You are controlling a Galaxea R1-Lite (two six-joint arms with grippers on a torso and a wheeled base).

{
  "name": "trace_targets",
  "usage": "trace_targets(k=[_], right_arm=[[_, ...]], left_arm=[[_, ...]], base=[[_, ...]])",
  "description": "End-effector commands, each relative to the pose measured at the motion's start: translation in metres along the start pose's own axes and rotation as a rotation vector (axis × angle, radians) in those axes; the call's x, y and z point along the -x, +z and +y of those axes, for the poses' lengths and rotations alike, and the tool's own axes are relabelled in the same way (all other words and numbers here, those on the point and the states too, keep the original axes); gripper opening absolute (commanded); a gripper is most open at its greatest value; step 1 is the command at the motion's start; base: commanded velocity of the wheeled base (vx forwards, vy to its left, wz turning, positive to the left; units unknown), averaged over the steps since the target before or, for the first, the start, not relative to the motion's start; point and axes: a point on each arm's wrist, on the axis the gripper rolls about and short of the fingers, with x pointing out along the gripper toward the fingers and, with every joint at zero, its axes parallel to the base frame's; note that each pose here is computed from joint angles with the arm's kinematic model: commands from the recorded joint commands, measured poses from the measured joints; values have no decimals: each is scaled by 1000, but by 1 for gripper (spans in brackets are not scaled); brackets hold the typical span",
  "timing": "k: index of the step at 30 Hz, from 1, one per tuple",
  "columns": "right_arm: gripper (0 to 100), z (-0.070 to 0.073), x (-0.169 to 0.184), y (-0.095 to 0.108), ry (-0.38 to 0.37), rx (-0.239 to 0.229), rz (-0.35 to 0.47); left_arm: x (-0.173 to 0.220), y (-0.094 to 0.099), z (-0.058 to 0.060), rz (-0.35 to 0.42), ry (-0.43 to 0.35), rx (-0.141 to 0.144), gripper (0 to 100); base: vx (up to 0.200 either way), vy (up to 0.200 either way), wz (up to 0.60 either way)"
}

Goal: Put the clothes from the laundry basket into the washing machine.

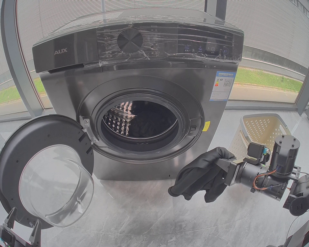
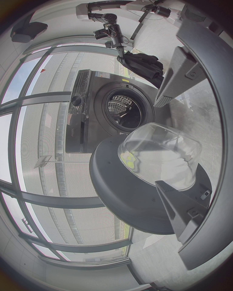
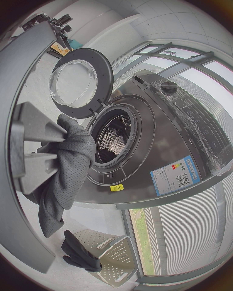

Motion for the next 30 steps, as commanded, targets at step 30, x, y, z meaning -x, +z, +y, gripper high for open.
trace_targets(k=[30], right_arm=[[0,-6,17,11,128,2,-3]], left_arm=[[0,-5,0,-2,-1,1,100]], base=[[0,0,100]])
